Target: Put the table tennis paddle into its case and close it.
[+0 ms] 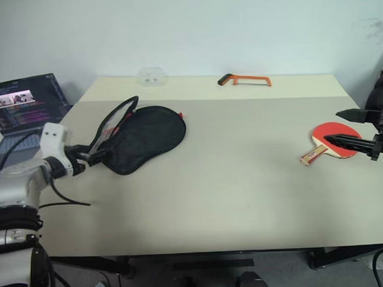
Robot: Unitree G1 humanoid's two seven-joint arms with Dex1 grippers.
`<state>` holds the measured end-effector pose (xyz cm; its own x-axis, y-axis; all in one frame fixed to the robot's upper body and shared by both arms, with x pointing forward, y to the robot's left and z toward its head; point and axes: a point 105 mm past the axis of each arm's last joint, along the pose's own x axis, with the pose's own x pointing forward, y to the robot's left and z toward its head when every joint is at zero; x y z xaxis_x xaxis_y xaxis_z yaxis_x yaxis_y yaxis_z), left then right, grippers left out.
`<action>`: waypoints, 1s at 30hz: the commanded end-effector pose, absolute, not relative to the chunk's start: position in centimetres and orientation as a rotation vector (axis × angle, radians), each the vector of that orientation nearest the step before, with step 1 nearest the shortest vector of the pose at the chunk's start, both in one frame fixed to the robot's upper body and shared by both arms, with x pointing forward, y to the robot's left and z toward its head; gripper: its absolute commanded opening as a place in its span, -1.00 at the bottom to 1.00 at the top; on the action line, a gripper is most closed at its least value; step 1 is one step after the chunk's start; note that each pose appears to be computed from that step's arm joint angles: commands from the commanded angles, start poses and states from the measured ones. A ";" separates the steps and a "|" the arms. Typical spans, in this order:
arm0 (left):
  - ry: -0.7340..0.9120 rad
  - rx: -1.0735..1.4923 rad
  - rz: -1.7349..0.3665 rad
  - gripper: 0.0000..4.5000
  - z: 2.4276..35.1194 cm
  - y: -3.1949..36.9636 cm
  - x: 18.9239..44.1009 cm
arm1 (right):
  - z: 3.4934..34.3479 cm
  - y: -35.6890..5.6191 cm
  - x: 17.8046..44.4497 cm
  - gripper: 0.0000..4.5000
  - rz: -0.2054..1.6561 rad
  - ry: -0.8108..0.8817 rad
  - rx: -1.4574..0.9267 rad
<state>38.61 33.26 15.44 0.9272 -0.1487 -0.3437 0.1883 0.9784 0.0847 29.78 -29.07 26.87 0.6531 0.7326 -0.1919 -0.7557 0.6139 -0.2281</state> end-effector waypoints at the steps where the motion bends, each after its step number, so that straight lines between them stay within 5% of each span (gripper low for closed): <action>1: 0.334 0.106 -0.176 0.84 16.3 32.6 38.7 | 28.2 -29.0 29.6 1.00 0.849 0.049 -0.351; 14: 0.376 0.030 -0.263 0.84 14.5 28.2 39.5 | 28.2 -28.4 30.6 1.00 0.854 0.044 -0.365; 17: 0.342 0.020 -0.293 0.59 15.5 26.8 39.9 | 28.2 -28.3 30.7 1.00 0.855 0.038 -0.368; 26: 0.299 0.017 -0.343 -0.88 16.7 23.8 40.4 | 27.9 -28.0 30.9 1.00 0.856 0.028 -0.365; 30: 0.331 0.021 -0.386 -0.99 15.6 21.8 40.5 | 28.0 -27.9 31.1 1.00 0.857 0.019 -0.366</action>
<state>40.29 23.02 14.19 0.8723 -0.3380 -0.3533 0.3338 0.9397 -0.0750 31.19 -28.18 26.57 0.6570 0.7286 -0.1937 -0.7509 0.6093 -0.2549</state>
